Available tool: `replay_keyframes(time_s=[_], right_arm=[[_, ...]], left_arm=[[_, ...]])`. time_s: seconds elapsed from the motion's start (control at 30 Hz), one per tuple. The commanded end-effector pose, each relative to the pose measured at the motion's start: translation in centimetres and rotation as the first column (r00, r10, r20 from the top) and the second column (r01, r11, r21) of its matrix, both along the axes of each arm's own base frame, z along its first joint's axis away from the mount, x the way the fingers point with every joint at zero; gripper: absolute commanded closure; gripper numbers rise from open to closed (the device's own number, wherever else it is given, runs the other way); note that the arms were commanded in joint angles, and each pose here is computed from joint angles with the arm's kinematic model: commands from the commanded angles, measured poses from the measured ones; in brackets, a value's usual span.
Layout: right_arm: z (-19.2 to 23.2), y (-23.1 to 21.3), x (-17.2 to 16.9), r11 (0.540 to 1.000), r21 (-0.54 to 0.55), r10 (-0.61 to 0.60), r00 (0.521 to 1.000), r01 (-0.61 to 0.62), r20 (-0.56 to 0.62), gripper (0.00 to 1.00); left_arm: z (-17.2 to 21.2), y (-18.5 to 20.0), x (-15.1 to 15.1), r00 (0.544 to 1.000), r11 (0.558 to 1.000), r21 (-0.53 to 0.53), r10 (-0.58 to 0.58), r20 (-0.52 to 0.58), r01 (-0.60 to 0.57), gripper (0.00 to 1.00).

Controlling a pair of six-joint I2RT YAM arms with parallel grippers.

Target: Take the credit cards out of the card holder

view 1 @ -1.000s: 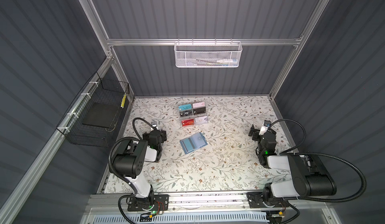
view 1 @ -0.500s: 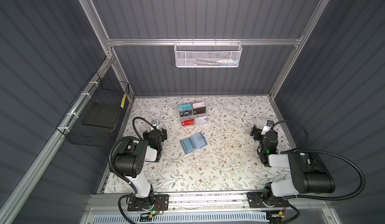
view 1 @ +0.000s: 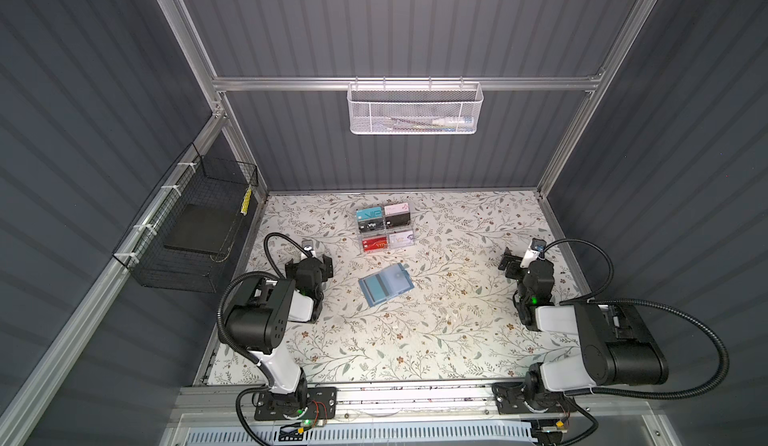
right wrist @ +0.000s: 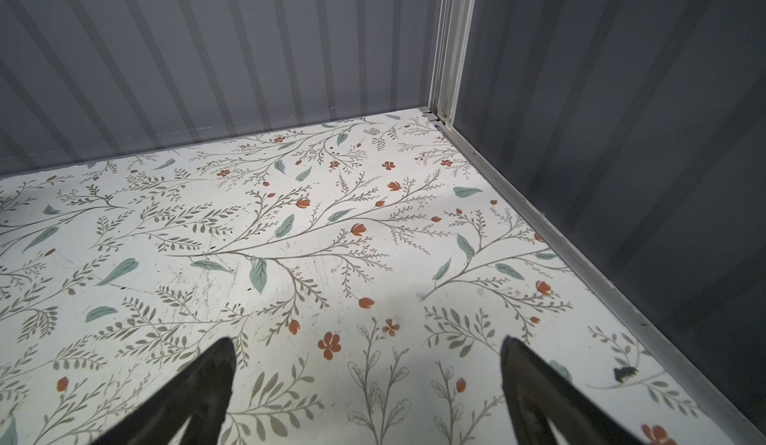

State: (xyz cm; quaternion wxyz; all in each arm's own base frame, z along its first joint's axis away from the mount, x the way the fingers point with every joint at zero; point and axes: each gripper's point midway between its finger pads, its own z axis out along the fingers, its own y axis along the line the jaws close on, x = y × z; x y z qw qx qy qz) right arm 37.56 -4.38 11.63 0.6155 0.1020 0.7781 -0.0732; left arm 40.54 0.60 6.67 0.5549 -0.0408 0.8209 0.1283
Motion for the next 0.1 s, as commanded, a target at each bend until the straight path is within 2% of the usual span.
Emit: replay_keyframes(time_s=[0.0,0.07], right_arm=[[0.6,0.13,0.41,1.0,0.004,0.005,1.0,-0.005,0.021,0.01],[0.66,0.41,0.19,1.0,-0.002,0.021,0.999,-0.021,0.03,0.01]], left_arm=[[0.69,-0.04,0.43,1.0,1.0,-0.006,-0.003,0.029,0.003,0.0],[0.69,-0.03,0.43,1.0,1.0,-0.005,-0.003,0.029,0.003,0.0]])
